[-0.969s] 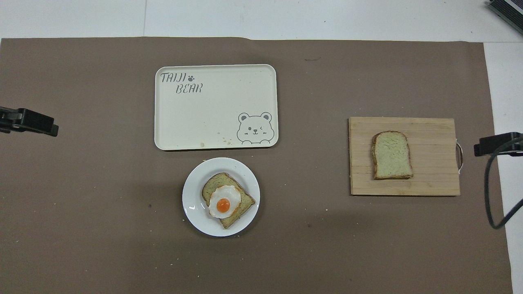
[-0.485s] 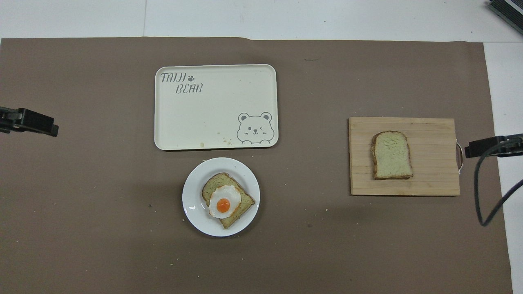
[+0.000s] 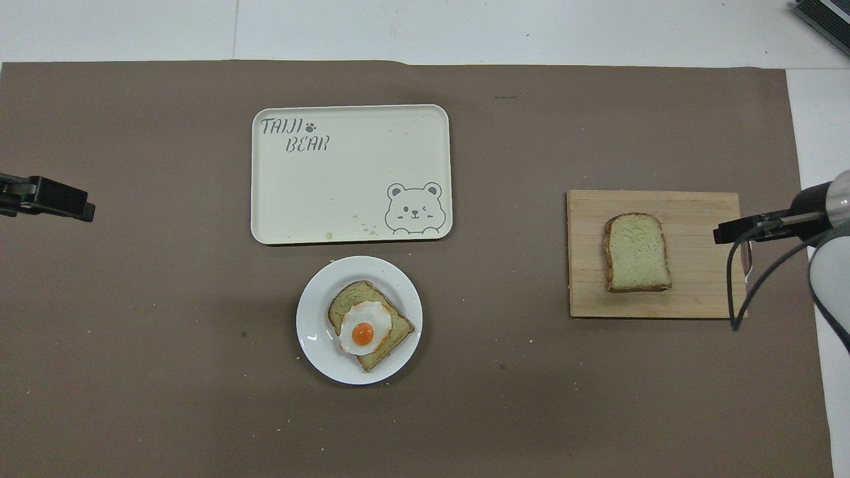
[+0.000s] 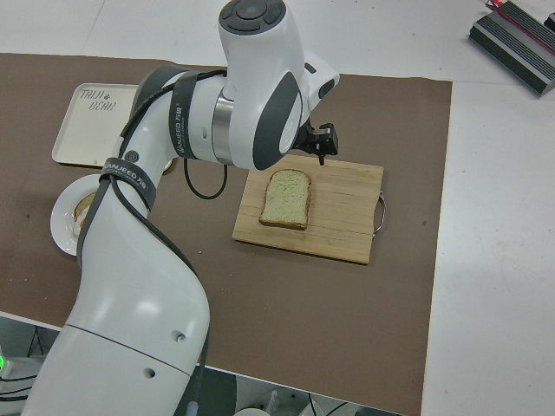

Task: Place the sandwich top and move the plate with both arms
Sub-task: 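Reach the right gripper to the bread slice on the wooden board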

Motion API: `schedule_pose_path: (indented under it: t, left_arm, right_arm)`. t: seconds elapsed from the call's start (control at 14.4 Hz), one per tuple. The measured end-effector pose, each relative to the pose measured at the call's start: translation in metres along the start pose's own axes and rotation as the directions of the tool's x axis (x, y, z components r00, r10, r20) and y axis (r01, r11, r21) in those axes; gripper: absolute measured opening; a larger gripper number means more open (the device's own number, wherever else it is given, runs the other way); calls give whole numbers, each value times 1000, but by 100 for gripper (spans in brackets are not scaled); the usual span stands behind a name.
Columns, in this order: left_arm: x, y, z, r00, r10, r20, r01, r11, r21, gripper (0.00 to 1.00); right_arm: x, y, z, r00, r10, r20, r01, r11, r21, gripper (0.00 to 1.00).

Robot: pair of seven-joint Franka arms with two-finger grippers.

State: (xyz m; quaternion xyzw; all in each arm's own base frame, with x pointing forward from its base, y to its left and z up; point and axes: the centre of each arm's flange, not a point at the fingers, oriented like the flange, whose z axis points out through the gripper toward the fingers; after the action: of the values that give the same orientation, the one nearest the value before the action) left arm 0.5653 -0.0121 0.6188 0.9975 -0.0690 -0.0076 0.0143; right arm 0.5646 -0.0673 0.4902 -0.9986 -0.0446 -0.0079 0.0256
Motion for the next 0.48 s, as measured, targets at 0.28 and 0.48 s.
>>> schedule_pose_path:
  t: [0.28, 0.48]
  left_arm:
    - [0, 0, 0, 1000, 0, 0, 0, 1000, 0, 100]
    - [0, 0, 0, 1000, 0, 0, 0, 1000, 0, 100]
  right_arm:
    - [20, 7, 60, 1000, 5, -11, -5, 1000, 18, 100]
    - [10, 7, 97, 1000, -2, -20, 3, 1000, 27, 100]
